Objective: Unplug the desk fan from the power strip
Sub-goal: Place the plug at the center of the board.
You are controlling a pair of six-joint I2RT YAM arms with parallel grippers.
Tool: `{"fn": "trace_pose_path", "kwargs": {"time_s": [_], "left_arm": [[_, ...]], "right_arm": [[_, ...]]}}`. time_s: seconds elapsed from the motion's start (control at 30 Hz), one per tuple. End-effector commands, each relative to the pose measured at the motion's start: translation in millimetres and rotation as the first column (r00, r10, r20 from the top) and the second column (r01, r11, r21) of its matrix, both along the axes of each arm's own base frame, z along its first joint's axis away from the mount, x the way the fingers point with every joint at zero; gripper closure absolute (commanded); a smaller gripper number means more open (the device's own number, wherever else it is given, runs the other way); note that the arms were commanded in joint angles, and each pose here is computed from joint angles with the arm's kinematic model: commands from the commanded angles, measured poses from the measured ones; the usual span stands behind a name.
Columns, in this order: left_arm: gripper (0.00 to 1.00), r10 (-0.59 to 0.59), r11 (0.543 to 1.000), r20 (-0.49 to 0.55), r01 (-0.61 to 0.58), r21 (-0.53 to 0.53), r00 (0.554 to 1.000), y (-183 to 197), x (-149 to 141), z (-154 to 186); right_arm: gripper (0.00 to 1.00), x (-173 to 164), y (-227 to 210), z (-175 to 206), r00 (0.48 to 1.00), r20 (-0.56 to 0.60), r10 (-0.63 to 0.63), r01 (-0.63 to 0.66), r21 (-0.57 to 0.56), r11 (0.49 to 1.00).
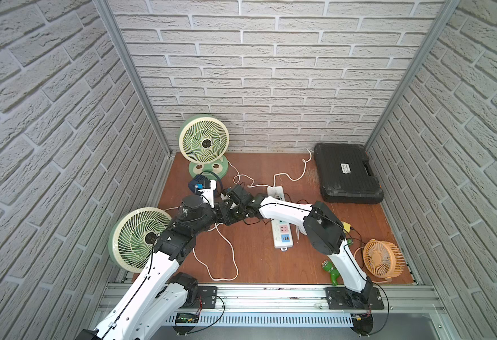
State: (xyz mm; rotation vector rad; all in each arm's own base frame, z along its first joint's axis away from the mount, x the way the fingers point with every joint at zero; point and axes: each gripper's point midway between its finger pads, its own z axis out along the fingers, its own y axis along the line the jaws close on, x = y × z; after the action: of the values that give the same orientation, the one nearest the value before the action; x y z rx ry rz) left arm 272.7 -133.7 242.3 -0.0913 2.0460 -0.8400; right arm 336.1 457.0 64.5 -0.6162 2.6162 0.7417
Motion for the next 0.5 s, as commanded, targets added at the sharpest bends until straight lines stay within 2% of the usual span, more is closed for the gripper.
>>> {"fn": "trace_pose_path", "kwargs": {"time_s": [0.0,0.23,0.47], "left_arm": [[1.00,-0.011,1.000,0.043,0.012,-0.011,0.999,-2,7,6],[1.00,-0.048,0.998,0.010,0.049,-0.048,0.999,-12,19,-10],[1.00,-0.108,0.989,-0.042,0.102,-0.110,0.993,-29,31,-33]], "right_arm": [[0.41,12,-27,53,0.992,0.113,-0.049,0.049,0.008,0.999],[0.44,13,-108,84,0.965,0.203,-0.166,0.184,-0.073,0.980],[0.57,8,-187,99,0.913,0.281,-0.296,0.341,-0.125,0.932]]}}
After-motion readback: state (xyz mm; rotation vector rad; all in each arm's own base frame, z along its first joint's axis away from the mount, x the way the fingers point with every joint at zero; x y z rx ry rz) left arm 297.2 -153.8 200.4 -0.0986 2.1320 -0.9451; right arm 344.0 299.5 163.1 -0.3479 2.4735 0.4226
